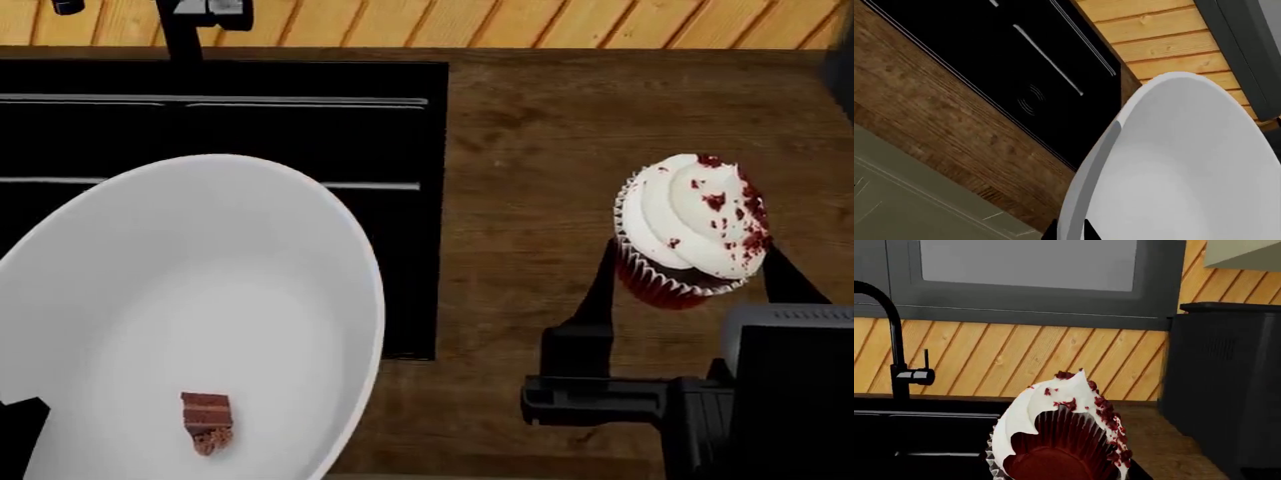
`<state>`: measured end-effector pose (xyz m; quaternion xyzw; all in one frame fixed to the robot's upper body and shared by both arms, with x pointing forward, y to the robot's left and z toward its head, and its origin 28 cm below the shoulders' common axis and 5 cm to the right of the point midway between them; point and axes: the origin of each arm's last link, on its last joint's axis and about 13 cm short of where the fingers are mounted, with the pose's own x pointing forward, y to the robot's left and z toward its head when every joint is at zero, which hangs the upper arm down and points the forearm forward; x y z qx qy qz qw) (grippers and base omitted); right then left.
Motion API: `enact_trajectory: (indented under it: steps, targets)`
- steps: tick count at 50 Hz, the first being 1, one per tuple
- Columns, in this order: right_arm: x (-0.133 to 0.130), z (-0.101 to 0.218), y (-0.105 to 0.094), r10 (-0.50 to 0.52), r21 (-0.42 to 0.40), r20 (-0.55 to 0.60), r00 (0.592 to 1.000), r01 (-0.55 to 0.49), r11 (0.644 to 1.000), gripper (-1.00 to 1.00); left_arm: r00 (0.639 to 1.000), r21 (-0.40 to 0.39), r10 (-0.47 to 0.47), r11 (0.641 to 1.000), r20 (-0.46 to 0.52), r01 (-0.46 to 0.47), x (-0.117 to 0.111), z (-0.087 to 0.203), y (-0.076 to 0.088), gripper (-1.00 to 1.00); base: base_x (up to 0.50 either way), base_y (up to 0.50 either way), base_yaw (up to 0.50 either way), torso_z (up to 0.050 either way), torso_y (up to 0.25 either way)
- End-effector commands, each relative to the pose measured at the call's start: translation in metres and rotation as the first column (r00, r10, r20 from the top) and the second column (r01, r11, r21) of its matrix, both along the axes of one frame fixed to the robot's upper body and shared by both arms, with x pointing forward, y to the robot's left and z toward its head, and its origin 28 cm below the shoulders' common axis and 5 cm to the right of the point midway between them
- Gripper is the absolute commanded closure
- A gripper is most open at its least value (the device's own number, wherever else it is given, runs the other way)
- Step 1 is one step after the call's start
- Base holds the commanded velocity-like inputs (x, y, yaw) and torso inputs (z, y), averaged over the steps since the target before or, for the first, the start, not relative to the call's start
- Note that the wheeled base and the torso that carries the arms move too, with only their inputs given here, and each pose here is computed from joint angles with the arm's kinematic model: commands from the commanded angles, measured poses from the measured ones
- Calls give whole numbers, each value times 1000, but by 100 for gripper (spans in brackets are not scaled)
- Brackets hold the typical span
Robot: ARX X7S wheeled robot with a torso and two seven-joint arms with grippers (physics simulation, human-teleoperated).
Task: Pick up the bowl with cake and place it on the tray. Pick up the cupcake and place it on the tray.
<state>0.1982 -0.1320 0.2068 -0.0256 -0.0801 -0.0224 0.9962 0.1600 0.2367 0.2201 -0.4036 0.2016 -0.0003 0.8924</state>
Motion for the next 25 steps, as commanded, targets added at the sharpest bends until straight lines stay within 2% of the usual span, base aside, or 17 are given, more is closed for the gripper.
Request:
enact_trajectory:
  steps: [1, 25]
  targets:
    - [0, 2, -1, -4, -28, 23, 1000, 5, 1000, 100, 1000, -6, 27, 1000, -2, -27, 0, 3, 1, 100, 0, 500, 0, 0, 0]
    - [0, 4, 0, 6, -30, 21, 1000, -5, 1000, 100, 1000, -9, 25, 1000, -6, -25, -1, 2, 1, 100, 0, 500, 0, 0, 1]
